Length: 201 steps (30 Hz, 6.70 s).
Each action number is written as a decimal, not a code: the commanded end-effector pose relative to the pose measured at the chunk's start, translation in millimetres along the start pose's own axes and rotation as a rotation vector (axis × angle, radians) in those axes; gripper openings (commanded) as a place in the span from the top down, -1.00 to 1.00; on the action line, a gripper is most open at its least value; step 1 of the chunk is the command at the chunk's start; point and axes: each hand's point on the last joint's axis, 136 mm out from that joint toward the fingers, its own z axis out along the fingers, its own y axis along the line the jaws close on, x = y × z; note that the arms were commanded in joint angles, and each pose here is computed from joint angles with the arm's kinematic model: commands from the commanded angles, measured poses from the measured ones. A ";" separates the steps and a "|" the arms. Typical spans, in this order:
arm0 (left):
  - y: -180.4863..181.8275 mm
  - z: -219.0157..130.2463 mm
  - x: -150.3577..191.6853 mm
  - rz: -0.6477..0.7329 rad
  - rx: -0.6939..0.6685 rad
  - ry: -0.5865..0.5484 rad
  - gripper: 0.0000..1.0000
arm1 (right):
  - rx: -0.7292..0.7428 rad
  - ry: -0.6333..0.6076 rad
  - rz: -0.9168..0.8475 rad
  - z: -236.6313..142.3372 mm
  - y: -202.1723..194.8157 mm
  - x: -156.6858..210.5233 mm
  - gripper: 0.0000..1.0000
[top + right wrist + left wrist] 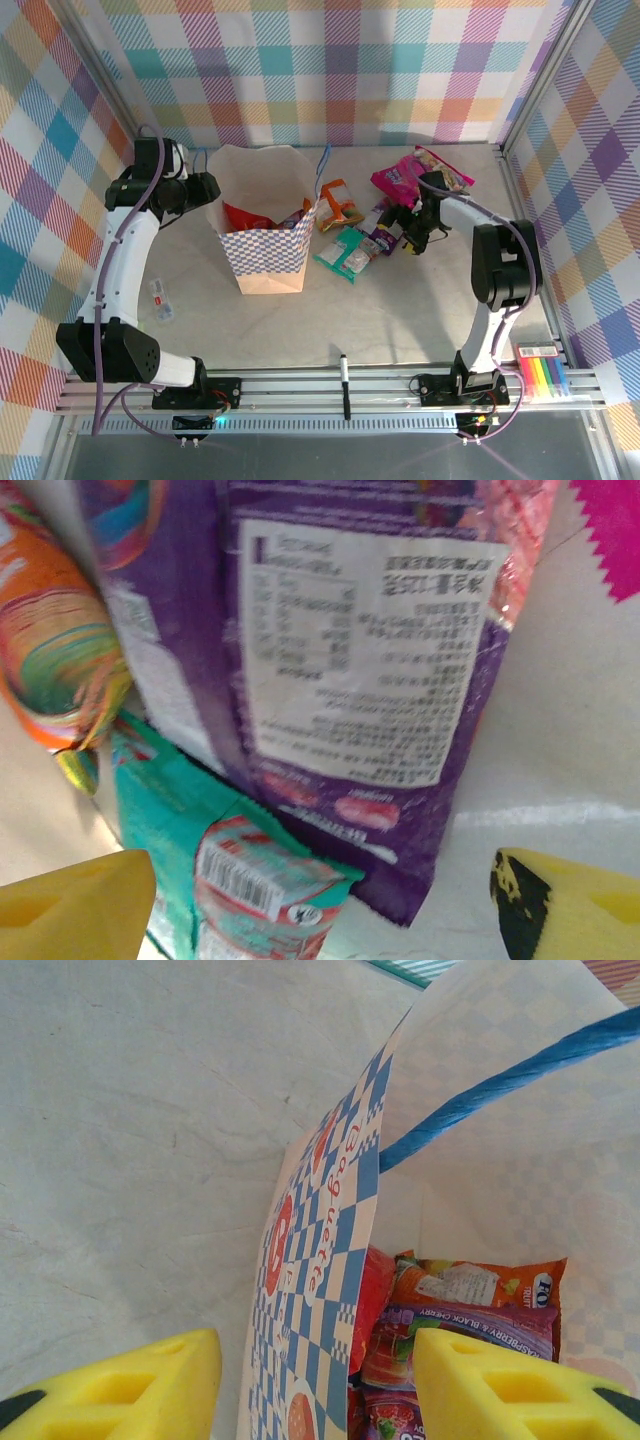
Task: Place the snacks into the paper bag
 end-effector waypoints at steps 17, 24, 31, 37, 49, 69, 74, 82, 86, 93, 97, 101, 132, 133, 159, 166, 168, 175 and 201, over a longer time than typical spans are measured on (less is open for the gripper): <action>-7.4 7.8 8.3 0.124 0.002 0.053 -0.07 | 0.002 0.026 0.040 28.5 -5.5 -13.0 -0.76; -9.0 3.1 5.6 0.126 0.001 0.035 -0.07 | -0.001 0.052 0.050 45.2 -3.8 -11.4 -0.48; -8.4 -1.6 4.1 0.126 -0.007 0.022 -0.07 | 0.022 0.052 0.047 48.9 -6.7 -10.5 0.17; -8.8 -2.4 2.4 0.122 -0.006 0.016 -0.07 | 0.028 0.046 0.033 41.7 -4.9 -8.7 0.49; -14.5 -5.1 1.9 0.129 0.020 0.016 -0.07 | 0.054 -0.008 -0.038 10.1 5.0 -5.8 0.80; -16.8 -22.7 7.3 0.148 0.031 -0.006 -0.08 | 0.066 -0.088 -0.129 -39.7 19.6 6.5 1.00; -17.7 -22.2 8.9 0.150 0.039 -0.001 -0.08 | 0.075 -0.098 -0.147 -49.0 22.6 11.9 1.00; -38.2 -29.8 20.6 0.281 0.122 0.059 -0.08 | 0.190 -0.183 -0.223 -79.3 20.1 13.7 1.00; -40.4 -32.1 25.2 0.326 0.113 0.085 -0.08 | 0.211 -0.225 -0.246 -96.4 21.3 12.7 1.00; -45.7 -37.9 26.6 0.367 0.106 0.088 -0.08 | 0.191 -0.306 -0.297 -132.0 36.7 10.6 1.00; -45.1 -40.5 26.1 0.377 0.092 0.088 -0.08 | 0.159 -0.357 -0.328 -155.8 52.5 9.3 1.00; -44.1 -40.9 26.5 0.381 0.085 0.084 -0.08 | 0.136 -0.418 -0.362 -182.5 68.4 7.5 1.00; -48.7 -51.9 20.3 0.380 0.097 0.028 -0.09 | -0.225 -0.719 -0.617 -331.5 205.3 61.8 1.00; -49.2 -52.1 20.1 0.379 0.097 0.027 -0.09 | -0.251 -0.721 -0.626 -335.1 209.6 66.1 1.00; -21.6 -50.3 6.2 0.244 -0.052 -0.029 -0.10 | -0.719 -0.404 -0.934 -321.0 336.9 180.0 1.00; -20.2 -55.8 7.8 0.221 -0.015 -0.036 -0.10 | -0.704 -0.301 -0.984 -281.8 363.5 187.8 1.00; -19.9 -56.8 8.3 0.221 -0.010 -0.038 -0.10 | -0.718 -0.271 -0.993 -273.4 369.8 190.7 1.00; -18.2 -55.5 11.2 0.209 -0.001 -0.028 -0.10 | -0.691 -0.247 -0.993 -239.5 381.0 181.8 1.00; -5.8 -41.8 9.1 0.155 0.005 -0.005 -0.10 | -0.601 -0.007 -0.962 -127.2 377.0 189.8 1.00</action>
